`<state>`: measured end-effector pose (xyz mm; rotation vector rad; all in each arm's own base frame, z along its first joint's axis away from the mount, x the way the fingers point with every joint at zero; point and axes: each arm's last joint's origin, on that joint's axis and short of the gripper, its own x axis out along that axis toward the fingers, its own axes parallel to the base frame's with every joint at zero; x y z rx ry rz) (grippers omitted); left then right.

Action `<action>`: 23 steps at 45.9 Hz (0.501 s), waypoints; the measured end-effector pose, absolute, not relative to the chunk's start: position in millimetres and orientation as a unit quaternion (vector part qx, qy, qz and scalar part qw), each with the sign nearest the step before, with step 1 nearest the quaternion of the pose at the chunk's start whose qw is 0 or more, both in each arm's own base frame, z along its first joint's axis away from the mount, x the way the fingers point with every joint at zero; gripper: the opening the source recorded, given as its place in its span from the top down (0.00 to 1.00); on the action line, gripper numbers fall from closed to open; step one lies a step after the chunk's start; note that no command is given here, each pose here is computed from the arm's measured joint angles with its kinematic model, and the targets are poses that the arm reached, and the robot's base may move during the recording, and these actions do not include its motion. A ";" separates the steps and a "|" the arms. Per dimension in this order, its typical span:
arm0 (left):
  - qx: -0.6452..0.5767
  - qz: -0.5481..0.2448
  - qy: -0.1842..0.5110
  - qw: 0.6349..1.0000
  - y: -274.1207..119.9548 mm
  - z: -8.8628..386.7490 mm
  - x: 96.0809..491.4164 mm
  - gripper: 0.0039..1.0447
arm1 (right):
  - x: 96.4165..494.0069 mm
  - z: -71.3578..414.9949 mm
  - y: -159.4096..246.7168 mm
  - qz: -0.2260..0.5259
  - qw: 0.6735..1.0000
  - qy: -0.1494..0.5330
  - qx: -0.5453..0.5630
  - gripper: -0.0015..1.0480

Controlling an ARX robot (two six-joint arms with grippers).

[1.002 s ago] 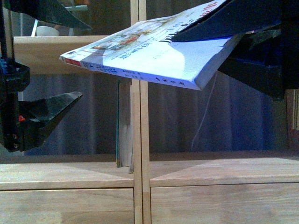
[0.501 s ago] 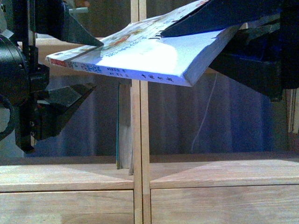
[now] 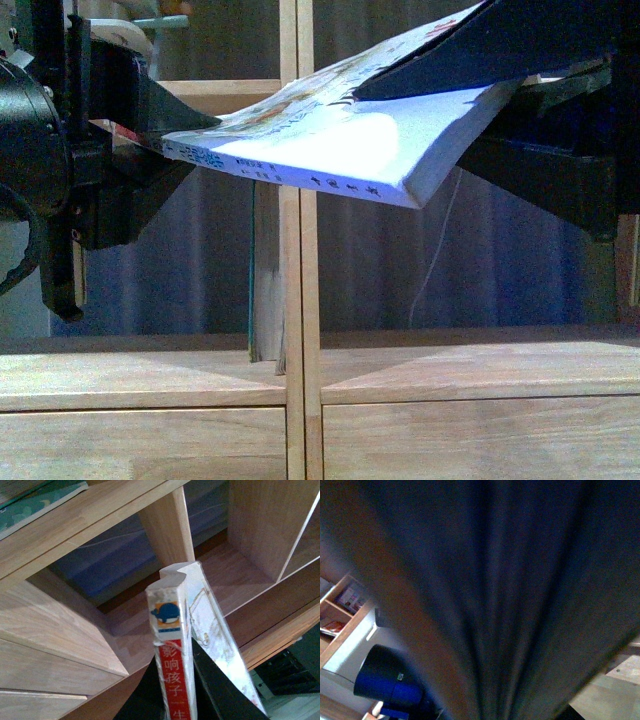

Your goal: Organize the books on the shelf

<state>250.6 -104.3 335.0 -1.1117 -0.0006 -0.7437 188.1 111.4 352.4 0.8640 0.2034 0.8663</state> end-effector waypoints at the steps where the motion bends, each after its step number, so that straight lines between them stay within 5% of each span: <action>1: -0.516 -0.345 0.000 0.784 -104.2 335.1 250.5 0.93 | 188.1 352.4 111.4 0.406 0.814 0.095 0.405 0.93; 15: -0.519 -0.341 0.007 0.784 -103.9 334.7 250.6 0.94 | 188.6 351.7 110.8 0.401 0.814 0.098 0.408 0.92; 23: -0.517 -0.323 0.009 0.792 -97.6 336.5 251.9 0.94 | 194.0 353.7 100.5 0.378 0.836 0.064 0.393 0.66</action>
